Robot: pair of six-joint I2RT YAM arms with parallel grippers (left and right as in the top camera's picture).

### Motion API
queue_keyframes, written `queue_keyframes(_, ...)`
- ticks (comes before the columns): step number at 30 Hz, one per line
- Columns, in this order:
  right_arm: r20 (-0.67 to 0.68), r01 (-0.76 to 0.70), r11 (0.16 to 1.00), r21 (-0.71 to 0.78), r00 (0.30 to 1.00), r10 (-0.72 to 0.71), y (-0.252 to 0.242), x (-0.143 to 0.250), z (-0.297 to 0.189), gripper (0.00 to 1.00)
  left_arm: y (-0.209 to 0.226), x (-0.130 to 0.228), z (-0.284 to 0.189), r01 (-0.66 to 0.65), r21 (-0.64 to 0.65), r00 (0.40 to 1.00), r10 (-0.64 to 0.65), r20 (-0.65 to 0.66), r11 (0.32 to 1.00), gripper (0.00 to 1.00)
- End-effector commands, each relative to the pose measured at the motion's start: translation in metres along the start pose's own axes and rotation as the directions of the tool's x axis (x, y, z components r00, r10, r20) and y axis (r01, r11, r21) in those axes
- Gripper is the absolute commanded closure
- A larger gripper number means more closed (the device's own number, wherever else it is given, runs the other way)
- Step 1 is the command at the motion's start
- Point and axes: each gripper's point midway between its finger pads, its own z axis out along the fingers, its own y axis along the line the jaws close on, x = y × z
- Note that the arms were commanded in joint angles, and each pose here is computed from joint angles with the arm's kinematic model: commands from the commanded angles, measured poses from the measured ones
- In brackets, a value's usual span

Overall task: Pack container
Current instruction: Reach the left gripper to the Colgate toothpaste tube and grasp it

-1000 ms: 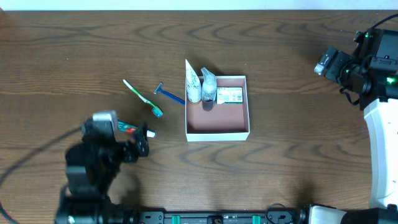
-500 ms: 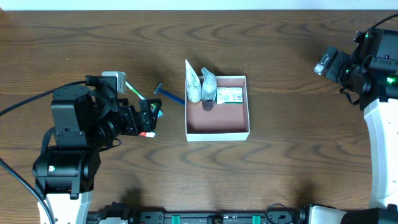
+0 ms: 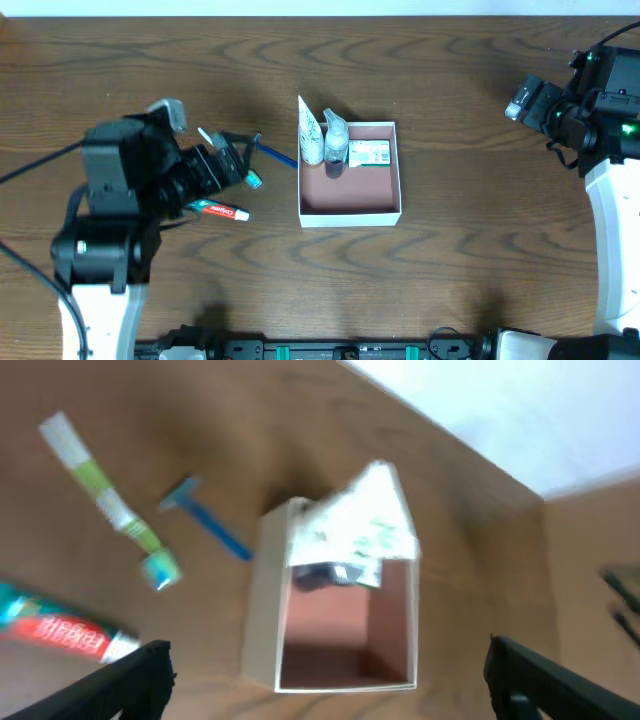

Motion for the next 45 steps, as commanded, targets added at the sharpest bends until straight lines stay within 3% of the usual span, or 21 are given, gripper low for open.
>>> queue_keyframes(1,0.014,0.007,1.0,-0.003,1.0,-0.007,0.0,-0.005,-0.004,0.01,0.039,-0.026,0.004,0.233,-0.23,0.97,-0.21,0.119,0.945,0.04)
queue_keyframes(3,0.014,0.007,1.0,-0.004,1.0,-0.007,0.0,-0.005,-0.004,0.01,0.064,-0.027,0.009,0.325,-0.348,0.945,-0.288,0.154,0.879,0.06)
queue_keyframes(8,0.014,0.007,1.0,-0.003,1.0,-0.007,0.0,-0.005,-0.004,0.01,0.107,-0.01,0.033,0.38,-0.544,0.919,-0.373,0.128,0.749,0.06)
queue_keyframes(21,0.014,0.007,1.0,-0.003,1.0,-0.007,0.0,-0.005,-0.004,0.01,0.17,0.04,0.089,0.316,-0.773,0.864,-0.504,-0.005,0.55,0.0)
queue_keyframes(25,0.014,0.007,1.0,-0.003,1.0,-0.007,0.0,-0.005,-0.004,0.01,0.173,0.054,0.102,0.314,-0.772,0.838,-0.544,-0.048,0.553,0.0)
queue_keyframes(31,0.014,0.007,1.0,-0.004,1.0,-0.007,0.0,-0.005,-0.004,0.01,0.163,0.067,0.128,0.36,-0.687,0.804,-0.584,-0.114,0.631,0.01)
queue_keyframes(45,0.014,0.007,1.0,-0.004,1.0,-0.007,0.0,-0.005,-0.004,0.01,0.194,0.115,0.13,0.353,-0.742,0.765,-0.632,-0.122,0.57,0.01)
